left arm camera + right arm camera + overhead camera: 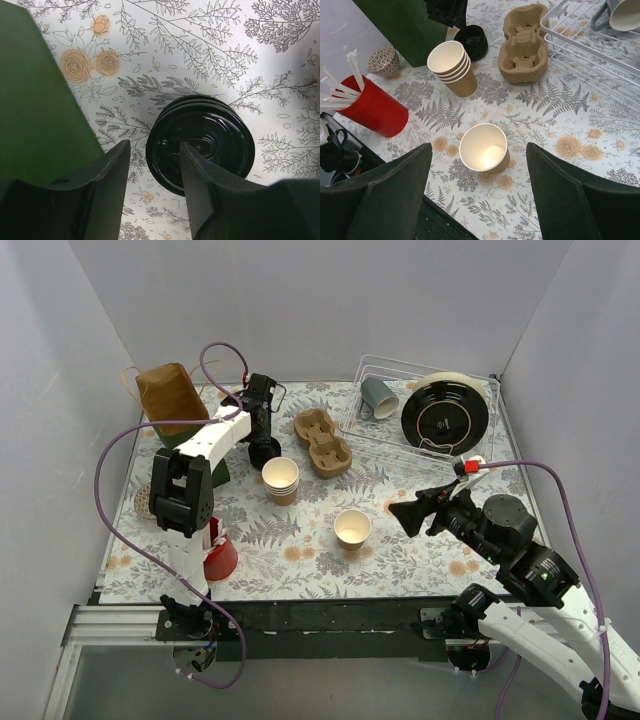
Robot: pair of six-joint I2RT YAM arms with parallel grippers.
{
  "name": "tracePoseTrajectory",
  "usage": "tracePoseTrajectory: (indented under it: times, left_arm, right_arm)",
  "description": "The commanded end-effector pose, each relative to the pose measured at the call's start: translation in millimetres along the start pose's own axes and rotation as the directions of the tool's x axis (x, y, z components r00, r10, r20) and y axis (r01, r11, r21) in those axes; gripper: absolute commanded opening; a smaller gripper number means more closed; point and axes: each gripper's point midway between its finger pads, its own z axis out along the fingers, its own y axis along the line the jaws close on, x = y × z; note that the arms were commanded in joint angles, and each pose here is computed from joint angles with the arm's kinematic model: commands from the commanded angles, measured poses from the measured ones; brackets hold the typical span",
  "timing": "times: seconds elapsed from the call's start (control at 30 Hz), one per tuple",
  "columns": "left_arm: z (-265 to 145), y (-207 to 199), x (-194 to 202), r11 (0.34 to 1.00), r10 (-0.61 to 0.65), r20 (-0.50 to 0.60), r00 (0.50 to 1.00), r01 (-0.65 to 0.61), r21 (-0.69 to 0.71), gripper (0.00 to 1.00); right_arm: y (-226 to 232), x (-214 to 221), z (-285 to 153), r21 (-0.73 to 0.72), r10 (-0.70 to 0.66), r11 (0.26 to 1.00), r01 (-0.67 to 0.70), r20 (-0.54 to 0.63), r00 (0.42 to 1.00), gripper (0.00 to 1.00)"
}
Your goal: Pack the takeout coffee
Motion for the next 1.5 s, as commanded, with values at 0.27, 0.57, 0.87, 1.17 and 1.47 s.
tracePoseTrajectory:
  times: [0.27, 0.57, 0.87, 1.17, 1.47]
  left_arm:
    - [3, 7, 14, 1.000, -0.015, -0.037, 0.999, 0.014, -0.021, 0.38]
    - [7, 4, 21, 1.000, -0.005, -0.056, 0.998, 0.004, -0.009, 0.34]
    - [14, 3, 28, 1.000, 0.006, -0.077, 0.997, -0.007, -0.014, 0.28]
    - [18, 4, 32, 1.000, 0.011, -0.088, 0.996, -0.013, -0.023, 0.24]
    - [8, 4, 21, 1.000, -0.005, -0.057, 0.998, 0.005, -0.012, 0.08]
  right_arm:
    - [7, -24, -11, -0.023, -0.004, 1.000, 0.006, 0.088, 0.996, 0.84]
    - [7, -26, -13, -0.022, -0.002, 1.000, 0.004, 0.095, 0.995, 0.84]
    - [5, -28, -16, -0.015, -0.006, 1.000, 0.008, 0.102, 0.995, 0.84]
    - [6, -27, -15, -0.017, -0.007, 1.000, 0.008, 0.100, 0.995, 0.83]
    - [5, -27, -16, -0.017, -0.005, 1.000, 0.007, 0.103, 0.995, 0.84]
